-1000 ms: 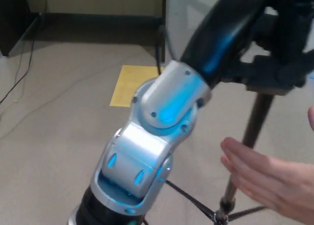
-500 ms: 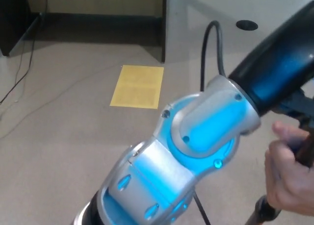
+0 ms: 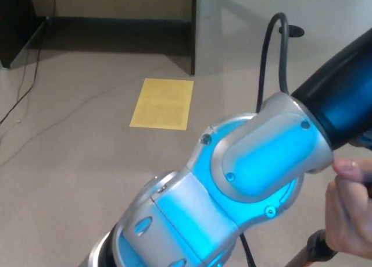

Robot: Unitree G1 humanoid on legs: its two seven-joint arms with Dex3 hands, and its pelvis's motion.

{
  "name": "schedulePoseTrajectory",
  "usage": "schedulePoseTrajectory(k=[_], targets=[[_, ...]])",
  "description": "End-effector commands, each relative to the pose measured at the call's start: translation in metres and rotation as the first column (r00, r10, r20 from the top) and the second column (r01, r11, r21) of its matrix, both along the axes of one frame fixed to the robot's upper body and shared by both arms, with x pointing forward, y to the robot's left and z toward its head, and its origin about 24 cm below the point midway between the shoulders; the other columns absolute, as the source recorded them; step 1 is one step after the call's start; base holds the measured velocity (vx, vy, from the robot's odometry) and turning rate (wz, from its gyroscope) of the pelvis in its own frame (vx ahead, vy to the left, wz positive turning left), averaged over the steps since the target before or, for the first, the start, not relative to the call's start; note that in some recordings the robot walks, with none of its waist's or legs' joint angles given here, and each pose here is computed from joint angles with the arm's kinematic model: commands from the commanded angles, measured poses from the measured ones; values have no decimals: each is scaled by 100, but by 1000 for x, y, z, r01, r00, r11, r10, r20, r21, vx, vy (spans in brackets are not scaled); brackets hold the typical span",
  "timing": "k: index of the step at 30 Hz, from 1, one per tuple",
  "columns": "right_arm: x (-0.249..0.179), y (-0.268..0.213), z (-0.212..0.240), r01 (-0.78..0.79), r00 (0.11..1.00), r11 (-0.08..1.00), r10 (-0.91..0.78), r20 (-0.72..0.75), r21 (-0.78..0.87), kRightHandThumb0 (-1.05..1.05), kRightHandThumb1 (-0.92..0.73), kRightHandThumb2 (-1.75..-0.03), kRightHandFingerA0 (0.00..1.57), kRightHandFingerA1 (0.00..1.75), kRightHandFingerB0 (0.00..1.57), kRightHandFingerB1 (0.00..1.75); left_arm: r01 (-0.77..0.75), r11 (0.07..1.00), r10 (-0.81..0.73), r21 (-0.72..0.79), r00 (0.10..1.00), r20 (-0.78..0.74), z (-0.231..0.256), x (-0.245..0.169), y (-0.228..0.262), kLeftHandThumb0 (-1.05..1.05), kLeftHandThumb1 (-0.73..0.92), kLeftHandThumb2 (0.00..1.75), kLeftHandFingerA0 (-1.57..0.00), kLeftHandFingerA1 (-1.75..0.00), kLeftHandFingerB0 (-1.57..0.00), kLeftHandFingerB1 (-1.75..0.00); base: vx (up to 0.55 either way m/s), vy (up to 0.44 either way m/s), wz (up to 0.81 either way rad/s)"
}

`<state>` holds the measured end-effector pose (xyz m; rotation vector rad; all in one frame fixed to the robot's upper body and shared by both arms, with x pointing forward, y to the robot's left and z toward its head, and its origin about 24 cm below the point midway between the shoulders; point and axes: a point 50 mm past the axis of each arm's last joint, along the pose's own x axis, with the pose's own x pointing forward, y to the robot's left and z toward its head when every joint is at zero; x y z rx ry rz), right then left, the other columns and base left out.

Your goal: There is a tripod standing in front of the robot and the robot extends its left arm to grab it. It lifts the tripod and passes it to a person.

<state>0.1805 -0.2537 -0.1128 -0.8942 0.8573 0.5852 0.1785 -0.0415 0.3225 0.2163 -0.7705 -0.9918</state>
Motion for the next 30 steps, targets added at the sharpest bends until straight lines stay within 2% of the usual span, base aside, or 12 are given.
schedulePoseTrajectory(k=[1, 11, 12, 13, 15, 17, 18, 19, 23, 24, 28, 30], targets=[[5, -7, 4, -17, 1000, 999, 16, -26, -39, -65, -88, -67, 48, 36, 33, 31, 176, 977, -177, -118, 984, 1, 26, -41, -14, -9, 77, 88, -72, -175, -56, -139, 0, 0, 0], [11, -12, 9, -14, 1000, 999, 13, -12, -46, -65, -88, -67, 48, 36, 33, 31, 175, 978, -175, -116, 984, 12, 29, -42, -16, -9, 77, 88, -72, -175, -56, -139, 0, 0, 0], [7, -13, 5, 167, 984, 986, -167, 68, 8, -42, -73, -62, 62, 44, 43, 35, -93, 989, 107, 118, 987, -124, -16, 33, 56, -70, 37, 68, 0, 0, 0, 0, 0, 0, 0], [6, -13, 4, 183, 980, 983, -184, 75, 12, -49, -60, -87, 52, 54, 35, 47, -166, 974, 183, 153, 978, -99, -22, 39, 68, -84, 50, 56, 0, 0, 0, 0, 0, 0, 0], [2, -12, 2, 169, 983, 986, -169, 70, 11, -49, -61, -88, 52, 54, 35, 47, -197, 965, 218, 173, 970, -109, -29, 43, 76, -77, 48, 55, 0, 0, 0, 0, 0, 0, -3], [1, -12, 2, 161, 984, 987, -161, 74, 9, -42, -73, -62, 58, 39, 40, 34, -206, 960, 229, 188, 967, -108, -30, 44, 79, -77, 48, 55, 0, 0, 0, 0, 0, 0, 0], [2, -11, 2, 157, 985, 988, -156, 78, 2, -47, -61, -86, 51, 53, 34, 46, -210, 959, 234, 192, 966, -113, -33, 47, 81, -77, 47, 55, 0, 0, 0, 0, 0, 0, 0], [3, -10, 2, 153, 985, 988, -152, 82, -8, -39, -73, -63, 63, 41, 40, 34, -212, 958, 237, 194, 965, -117, -35, 48, 83, -77, 38, 73, 0, 0, 0, 0, 0, 0, 0], [4, -9, 2, 151, 985, 988, -151, 82, 4, -40, -74, -63, 62, 41, 41, 34, -206, 957, 234, 207, 965, -121, -39, 49, 86, -77, 48, 55, 0, 0, 0, 0, 0, 0, 2], [3, -9, 2, 151, 985, 989, -151, 80, 2, -47, -62, -88, 52, 54, 35, 47, -202, 957, 230, 206, 966, -122, -39, 49, 86, -78, 38, 73, 0, 0, 0, 0, 0, 0, 0], [0, -11, 2, 151, 985, 988, -151, 83, -3, -42, -72, -62, 61, 40, 40, 34, -212, 953, 240, 215, 964, -116, -44, 49, 89, -75, 48, 55, 0, 0, 0, 0, 0, 0, 0], [-1, -12, 1, 162, 984, 987, -162, 77, 0, -40, -73, -63, 61, 41, 40, 34, -235, 945, 265, 226, 957, -114, -46, 51, 95, -76, 46, 81, 0, 0, 0, -1, 0, 0, 0]])
